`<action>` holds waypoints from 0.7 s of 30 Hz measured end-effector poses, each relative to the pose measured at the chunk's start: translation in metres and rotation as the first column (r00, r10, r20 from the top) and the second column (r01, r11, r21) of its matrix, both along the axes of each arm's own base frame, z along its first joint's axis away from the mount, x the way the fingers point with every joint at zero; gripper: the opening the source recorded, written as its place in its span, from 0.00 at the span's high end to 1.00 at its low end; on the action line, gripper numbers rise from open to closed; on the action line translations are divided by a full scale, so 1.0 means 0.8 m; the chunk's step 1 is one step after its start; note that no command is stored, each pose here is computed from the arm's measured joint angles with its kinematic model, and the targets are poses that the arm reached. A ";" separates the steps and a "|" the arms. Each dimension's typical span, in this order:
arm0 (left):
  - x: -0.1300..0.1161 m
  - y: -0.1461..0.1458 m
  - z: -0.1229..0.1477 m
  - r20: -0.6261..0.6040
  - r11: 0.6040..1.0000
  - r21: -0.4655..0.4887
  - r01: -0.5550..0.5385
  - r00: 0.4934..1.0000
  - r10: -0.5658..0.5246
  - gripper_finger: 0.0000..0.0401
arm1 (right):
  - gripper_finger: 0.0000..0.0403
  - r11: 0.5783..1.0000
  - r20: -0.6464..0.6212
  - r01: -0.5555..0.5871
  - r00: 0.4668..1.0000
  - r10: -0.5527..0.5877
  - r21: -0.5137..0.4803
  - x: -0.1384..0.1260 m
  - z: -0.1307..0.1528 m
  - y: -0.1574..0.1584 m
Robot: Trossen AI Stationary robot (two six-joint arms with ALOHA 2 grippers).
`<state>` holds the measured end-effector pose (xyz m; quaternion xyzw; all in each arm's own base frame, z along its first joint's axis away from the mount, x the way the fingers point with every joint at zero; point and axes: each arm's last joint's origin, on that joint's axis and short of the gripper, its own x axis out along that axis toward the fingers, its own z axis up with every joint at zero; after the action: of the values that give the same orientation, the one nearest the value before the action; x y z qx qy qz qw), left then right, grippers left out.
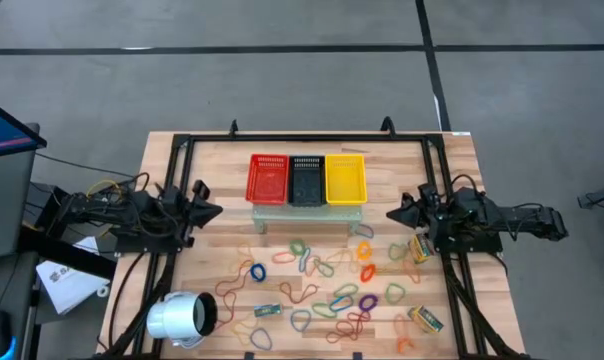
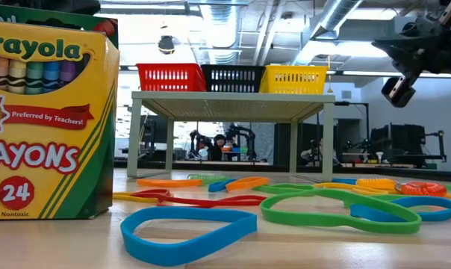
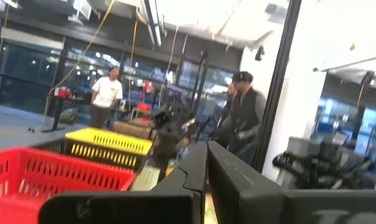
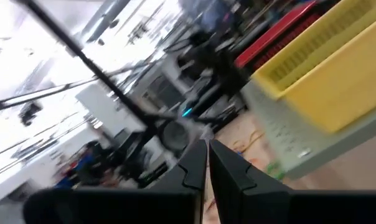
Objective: Pick & Place Office Desk Supplies
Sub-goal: Put the crayon box into the red bin on the shelf
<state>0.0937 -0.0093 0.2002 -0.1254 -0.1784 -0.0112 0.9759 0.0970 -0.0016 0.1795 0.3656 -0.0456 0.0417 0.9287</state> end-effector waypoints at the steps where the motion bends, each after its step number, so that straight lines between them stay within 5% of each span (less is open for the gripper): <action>1: -0.001 0.000 0.001 0.012 1.000 -0.002 0.001 1.000 -0.001 0.98 | 0.96 1.000 0.008 0.024 1.000 -0.023 -0.002 0.000 0.001 -0.001; 10: -0.002 0.000 0.005 0.042 1.000 -0.003 -0.004 0.999 0.004 0.98 | 0.93 0.989 0.315 0.088 0.948 -0.047 -0.118 -0.020 0.070 0.000; 15: -0.001 0.000 0.008 0.011 1.000 -0.026 0.007 1.000 -0.006 0.99 | 0.84 0.961 0.277 0.142 0.958 -0.073 -0.239 -0.041 0.127 0.000; 21: 0.016 -0.009 0.050 -0.133 0.995 -0.072 0.066 0.988 -0.075 1.00 | 0.71 0.912 0.106 0.159 0.986 -0.128 -0.377 -0.044 0.167 -0.001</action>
<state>0.1066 -0.0162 0.2401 -0.1647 -0.1073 -0.0311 0.9800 0.0621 -0.0026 0.3132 0.1701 -0.0998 -0.0043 0.9803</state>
